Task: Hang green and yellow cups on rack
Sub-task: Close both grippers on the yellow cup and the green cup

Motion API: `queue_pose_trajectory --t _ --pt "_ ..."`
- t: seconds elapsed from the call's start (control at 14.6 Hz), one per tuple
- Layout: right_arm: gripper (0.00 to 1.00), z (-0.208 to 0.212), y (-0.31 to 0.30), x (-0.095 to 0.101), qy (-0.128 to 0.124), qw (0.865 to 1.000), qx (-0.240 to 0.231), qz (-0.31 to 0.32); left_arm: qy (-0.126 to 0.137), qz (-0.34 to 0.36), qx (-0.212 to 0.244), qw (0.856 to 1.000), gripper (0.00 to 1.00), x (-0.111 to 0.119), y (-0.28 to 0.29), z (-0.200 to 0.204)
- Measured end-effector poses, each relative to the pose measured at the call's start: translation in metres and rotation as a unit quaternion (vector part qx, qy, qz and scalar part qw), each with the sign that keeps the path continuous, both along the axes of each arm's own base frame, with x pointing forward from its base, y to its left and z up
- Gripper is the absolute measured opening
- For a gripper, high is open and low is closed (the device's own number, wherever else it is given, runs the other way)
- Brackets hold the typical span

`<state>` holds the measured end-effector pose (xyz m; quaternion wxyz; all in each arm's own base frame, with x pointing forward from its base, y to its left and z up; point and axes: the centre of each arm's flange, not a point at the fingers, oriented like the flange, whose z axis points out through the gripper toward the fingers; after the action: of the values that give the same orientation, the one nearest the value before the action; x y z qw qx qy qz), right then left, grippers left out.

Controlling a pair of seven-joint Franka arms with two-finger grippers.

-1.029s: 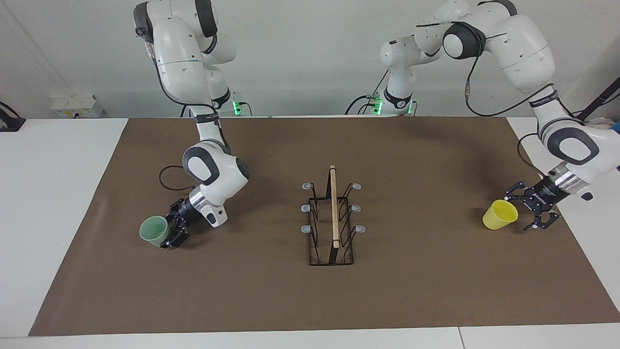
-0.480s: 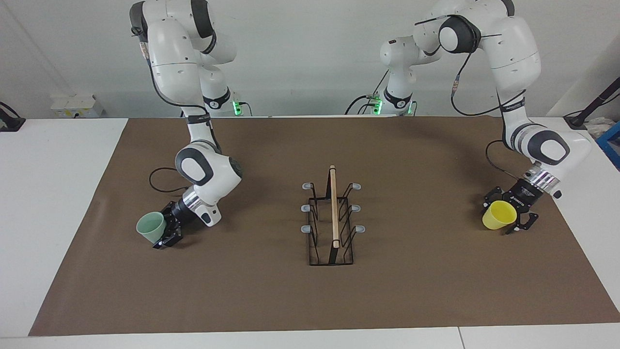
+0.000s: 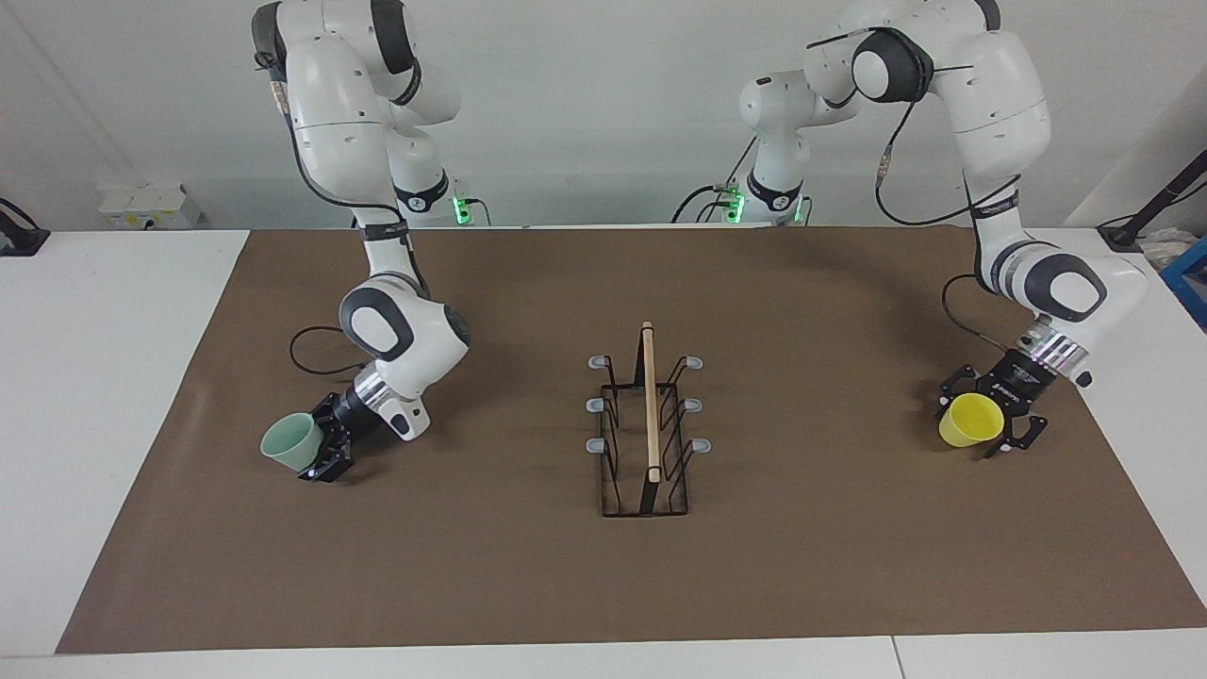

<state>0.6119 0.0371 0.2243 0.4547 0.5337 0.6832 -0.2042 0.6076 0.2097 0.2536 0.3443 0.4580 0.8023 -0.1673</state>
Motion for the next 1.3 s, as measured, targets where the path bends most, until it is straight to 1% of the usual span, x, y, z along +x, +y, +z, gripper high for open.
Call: queue_pose_trajectory --t 0.07,0.21,0.41,0.55,0.75,0.89,1.03,1.17,1.23,1.3 --pt "0.63 0.006 0.001 0.001 -0.004 1.0 0.011 -0.01 -0.002 -0.003 0.002 1.0 1.0 0.001 -0.002 0.0" --pt "0.63 0.02 0.005 0.004 -0.002 0.998 0.051 -0.034 -0.005 -0.004 0.009 1.0 0.96 0.003 -0.005 0.001" --pt "0.63 0.047 0.01 0.008 -0.004 0.991 0.11 -0.075 -0.014 -0.002 0.02 1.0 0.63 0.009 -0.013 0.008" --pt "0.63 0.072 0.025 0.008 -0.012 0.983 0.156 -0.098 -0.029 -0.004 0.023 0.999 0.63 0.014 -0.018 0.024" --pt "0.63 0.112 0.056 0.002 -0.026 0.96 0.241 -0.14 -0.067 -0.011 0.032 0.997 0.63 0.028 -0.022 0.067" --pt "0.63 0.131 0.062 -0.002 -0.032 0.936 0.299 -0.183 -0.086 -0.031 0.051 0.995 0.62 0.036 -0.026 0.095" --pt "0.63 0.146 0.064 -0.004 -0.036 0.909 0.352 -0.222 -0.096 -0.069 0.088 0.989 0.61 0.043 -0.037 0.122" --pt "0.63 0.166 0.077 -0.005 -0.046 0.869 0.427 -0.248 -0.106 -0.111 0.126 0.98 0.61 0.048 -0.053 0.149" --pt "0.63 0.178 0.089 -0.005 -0.054 0.849 0.464 -0.248 -0.109 -0.132 0.141 0.975 0.61 0.049 -0.064 0.159" --pt "0.63 0.19 0.102 -0.006 -0.062 0.833 0.494 -0.243 -0.109 -0.156 0.159 0.969 0.61 0.05 -0.077 0.168"
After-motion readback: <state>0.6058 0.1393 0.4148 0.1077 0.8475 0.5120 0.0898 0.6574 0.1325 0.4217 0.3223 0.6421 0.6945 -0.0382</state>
